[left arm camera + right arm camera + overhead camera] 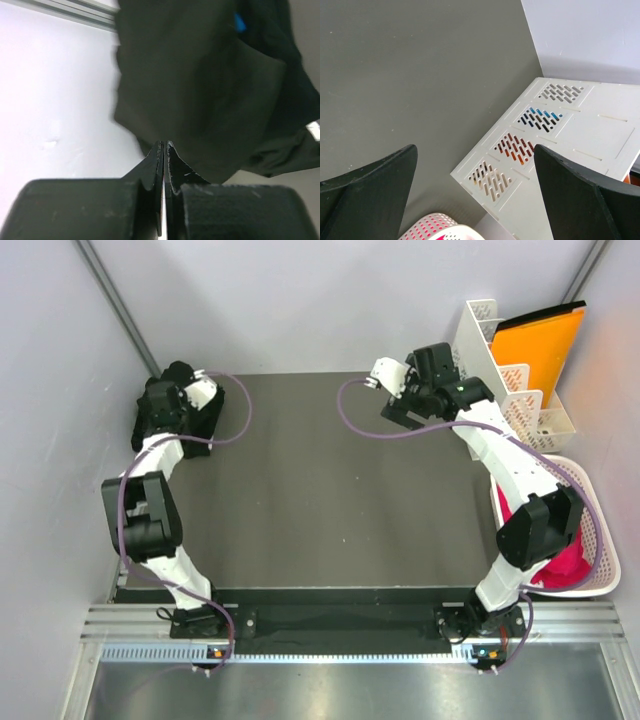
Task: Fold and stack the t-shirts
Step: Neatly place the folded tshirt to the corner
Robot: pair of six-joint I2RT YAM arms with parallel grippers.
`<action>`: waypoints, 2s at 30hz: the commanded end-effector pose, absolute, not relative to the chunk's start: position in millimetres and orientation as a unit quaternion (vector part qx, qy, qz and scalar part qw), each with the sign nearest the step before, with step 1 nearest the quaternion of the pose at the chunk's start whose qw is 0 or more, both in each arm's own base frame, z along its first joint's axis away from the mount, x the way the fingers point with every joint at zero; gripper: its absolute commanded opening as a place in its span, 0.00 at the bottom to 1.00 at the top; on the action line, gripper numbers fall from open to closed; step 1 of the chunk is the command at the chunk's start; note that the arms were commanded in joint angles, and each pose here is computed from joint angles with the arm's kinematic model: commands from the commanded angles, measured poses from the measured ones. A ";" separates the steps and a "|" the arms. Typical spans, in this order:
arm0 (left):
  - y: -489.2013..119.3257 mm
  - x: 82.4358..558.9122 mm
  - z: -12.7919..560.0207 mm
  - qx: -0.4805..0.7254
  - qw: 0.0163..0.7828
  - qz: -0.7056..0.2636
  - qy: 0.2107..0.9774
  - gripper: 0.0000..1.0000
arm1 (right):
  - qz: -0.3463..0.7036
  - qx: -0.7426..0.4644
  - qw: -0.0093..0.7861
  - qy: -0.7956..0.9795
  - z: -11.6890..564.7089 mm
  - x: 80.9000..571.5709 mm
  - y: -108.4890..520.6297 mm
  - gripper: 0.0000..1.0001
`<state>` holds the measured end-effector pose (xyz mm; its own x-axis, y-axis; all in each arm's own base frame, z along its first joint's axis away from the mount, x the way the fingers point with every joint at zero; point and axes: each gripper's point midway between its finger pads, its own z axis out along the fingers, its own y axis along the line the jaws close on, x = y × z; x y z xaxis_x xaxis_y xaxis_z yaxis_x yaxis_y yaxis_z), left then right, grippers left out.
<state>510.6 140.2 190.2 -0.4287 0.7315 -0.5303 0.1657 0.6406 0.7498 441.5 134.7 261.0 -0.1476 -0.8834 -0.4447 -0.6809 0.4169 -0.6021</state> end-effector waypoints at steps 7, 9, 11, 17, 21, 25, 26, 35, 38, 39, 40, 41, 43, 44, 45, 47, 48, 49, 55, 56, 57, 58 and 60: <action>160.1 542.1 109.5 0.275 0.391 0.369 0.797 0.00 | -0.130 -0.514 0.420 0.737 288.3 446.0 137.6 1.00; 171.8 550.8 110.0 0.257 0.381 0.402 0.792 0.00 | -0.131 -0.514 0.417 0.738 287.2 445.6 136.2 1.00; 177.0 559.9 121.9 0.245 0.397 0.427 0.775 0.00 | -0.131 -0.514 0.416 0.739 287.0 445.0 135.9 1.00; 166.5 566.7 150.6 0.210 0.444 0.432 0.756 0.00 | -0.127 -0.515 0.410 0.742 283.2 437.9 133.8 1.00; 142.5 547.5 192.0 0.196 0.475 0.396 0.761 0.00 | -0.119 -0.512 0.413 0.744 286.4 431.0 133.6 1.00; 113.5 517.3 230.0 0.166 0.505 0.304 0.790 0.00 | -0.101 -0.505 0.414 0.750 293.3 421.2 135.1 1.00; 104.1 504.7 256.0 0.169 0.524 0.283 0.786 0.00 | -0.091 -0.503 0.420 0.749 298.6 418.4 137.8 1.00; -2.7 398.3 357.3 0.216 0.576 0.011 0.788 0.83 | -0.032 -0.420 0.445 0.790 317.1 391.9 135.2 1.00; -21.9 367.5 371.5 0.223 0.575 -0.039 0.786 0.99 | -0.014 -0.386 0.459 0.800 324.5 383.4 127.4 1.00; -24.6 361.7 372.6 0.226 0.576 -0.044 0.784 0.99 | -0.011 -0.376 0.466 0.801 327.6 382.6 126.0 1.00; -26.5 356.7 369.4 0.217 0.575 -0.052 0.787 0.99 | -0.010 -0.370 0.466 0.804 327.5 380.8 122.8 1.00; -26.2 349.2 374.8 0.210 0.583 -0.050 0.783 0.99 | -0.009 -0.361 0.472 0.804 331.8 378.1 118.3 1.00; -22.8 347.6 374.1 0.184 0.592 -0.046 0.783 0.99 | -0.012 -0.352 0.479 0.804 335.4 376.5 112.7 1.00; -20.6 343.1 380.0 0.172 0.603 -0.042 0.778 0.99 | -0.020 -0.348 0.484 0.803 340.2 374.2 107.6 1.00; -15.3 344.1 384.7 0.156 0.612 -0.030 0.774 0.99 | -0.025 -0.346 0.489 0.800 342.7 374.8 104.6 1.00; -15.7 341.1 384.6 0.151 0.616 -0.031 0.773 0.99 | -0.039 -0.344 0.493 0.798 345.5 372.5 97.4 1.00; -15.2 340.4 385.8 0.141 0.617 -0.034 0.774 0.99 | -0.041 -0.341 0.495 0.798 346.0 372.7 95.4 1.00; -11.9 340.3 385.7 0.132 0.617 -0.028 0.776 0.99 | -0.039 -0.339 0.496 0.798 346.9 371.5 95.4 1.00; -11.2 339.4 379.2 0.130 0.613 -0.028 0.779 0.99 | -0.042 -0.320 0.497 0.805 340.7 363.9 86.9 1.00; -11.3 340.1 378.2 0.128 0.612 -0.029 0.780 0.99 | -0.044 -0.316 0.502 0.804 342.2 364.8 85.6 1.00; -11.9 340.5 380.7 0.128 0.614 -0.030 0.778 0.99 | -0.043 -0.316 0.500 0.805 339.5 363.6 85.9 1.00; -12.3 341.8 379.8 0.129 0.612 -0.031 0.779 0.99 | -0.044 -0.310 0.507 0.803 342.6 364.2 84.9 1.00; -12.6 342.7 381.6 0.131 0.614 -0.032 0.778 0.99 | -0.042 -0.304 0.510 0.804 341.9 365.1 85.1 1.00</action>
